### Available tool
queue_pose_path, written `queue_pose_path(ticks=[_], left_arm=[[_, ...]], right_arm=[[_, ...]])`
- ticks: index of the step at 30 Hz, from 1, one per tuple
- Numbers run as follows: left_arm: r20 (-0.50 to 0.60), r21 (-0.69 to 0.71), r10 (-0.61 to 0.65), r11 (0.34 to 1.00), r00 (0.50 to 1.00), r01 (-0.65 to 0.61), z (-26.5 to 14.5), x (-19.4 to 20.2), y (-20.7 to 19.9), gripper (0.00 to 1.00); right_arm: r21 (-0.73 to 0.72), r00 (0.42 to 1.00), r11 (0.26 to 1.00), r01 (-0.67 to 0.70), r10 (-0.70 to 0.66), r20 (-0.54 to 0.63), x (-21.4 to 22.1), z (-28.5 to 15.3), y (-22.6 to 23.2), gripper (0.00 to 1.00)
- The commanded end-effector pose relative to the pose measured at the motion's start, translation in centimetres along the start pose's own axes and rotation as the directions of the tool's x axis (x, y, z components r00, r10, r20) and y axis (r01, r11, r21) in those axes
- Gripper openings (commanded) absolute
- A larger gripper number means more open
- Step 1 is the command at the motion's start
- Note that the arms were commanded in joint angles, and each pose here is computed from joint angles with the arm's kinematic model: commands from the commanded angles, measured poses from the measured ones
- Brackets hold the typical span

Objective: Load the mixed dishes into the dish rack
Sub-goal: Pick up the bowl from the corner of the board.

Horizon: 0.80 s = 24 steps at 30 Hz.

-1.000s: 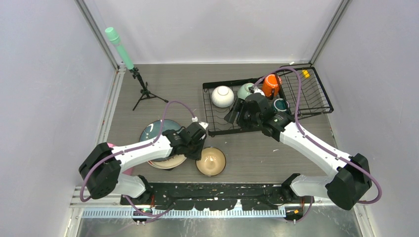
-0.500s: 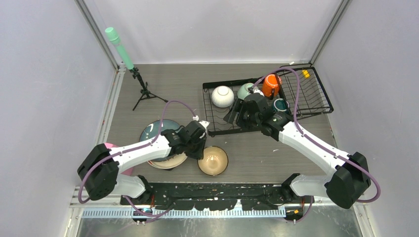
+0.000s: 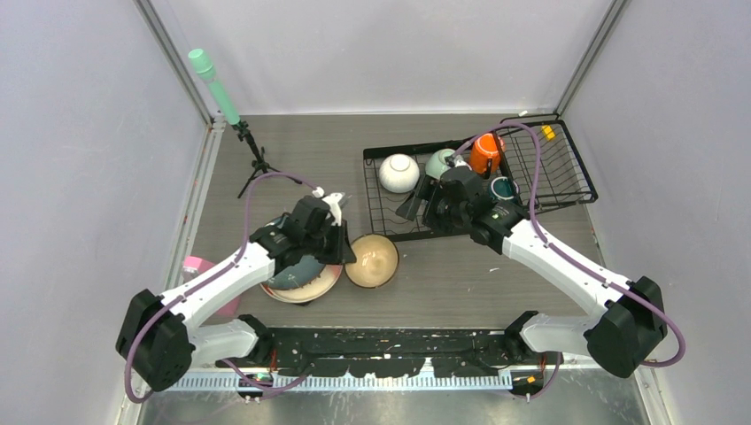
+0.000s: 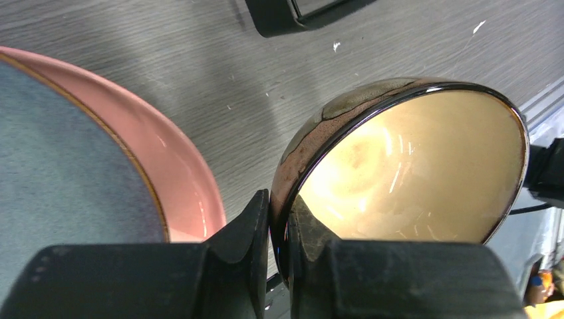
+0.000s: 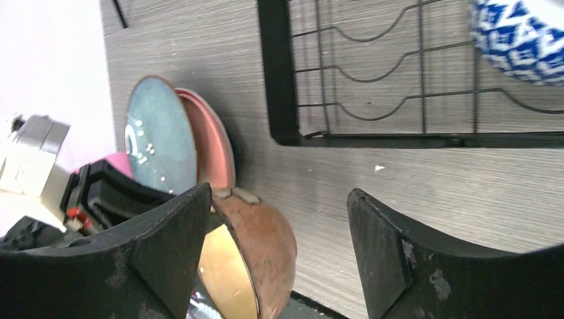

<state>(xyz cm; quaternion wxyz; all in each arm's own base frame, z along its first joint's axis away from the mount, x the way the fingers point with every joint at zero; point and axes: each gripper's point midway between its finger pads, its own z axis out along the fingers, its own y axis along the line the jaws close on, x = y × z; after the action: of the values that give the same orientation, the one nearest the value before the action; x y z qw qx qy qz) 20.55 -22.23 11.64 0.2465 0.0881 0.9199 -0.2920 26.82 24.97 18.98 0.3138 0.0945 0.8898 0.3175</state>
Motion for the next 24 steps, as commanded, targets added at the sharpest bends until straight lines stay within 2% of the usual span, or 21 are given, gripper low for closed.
queue_pose_path(ticks=[1,7,15,24], left_arm=[[0.134,0.22,-0.043,0.975,0.99,0.013,-2.4,-4.1,-3.1,0.0],[0.151,0.312,-0.128,0.947,0.98,0.076,-3.2,-5.7,-2.8,0.0],[0.209,0.488,-0.25,0.864,0.945,0.121,-5.3,-9.9,-3.5,0.0],[0.214,0.511,-0.257,0.851,0.942,0.116,-5.4,-11.5,-3.5,0.0]], right_arm=[[-0.187,0.999,0.981,-0.045,0.044,-0.013,-0.7,-1.0,4.3,0.87],[-0.278,0.997,0.958,-0.069,0.053,-0.063,-0.2,-0.8,6.3,0.91],[-0.371,0.993,0.925,-0.082,0.044,-0.11,0.3,-1.2,8.1,0.91],[-0.47,0.984,0.872,-0.138,0.065,-0.168,0.7,-1.4,10.1,0.91]])
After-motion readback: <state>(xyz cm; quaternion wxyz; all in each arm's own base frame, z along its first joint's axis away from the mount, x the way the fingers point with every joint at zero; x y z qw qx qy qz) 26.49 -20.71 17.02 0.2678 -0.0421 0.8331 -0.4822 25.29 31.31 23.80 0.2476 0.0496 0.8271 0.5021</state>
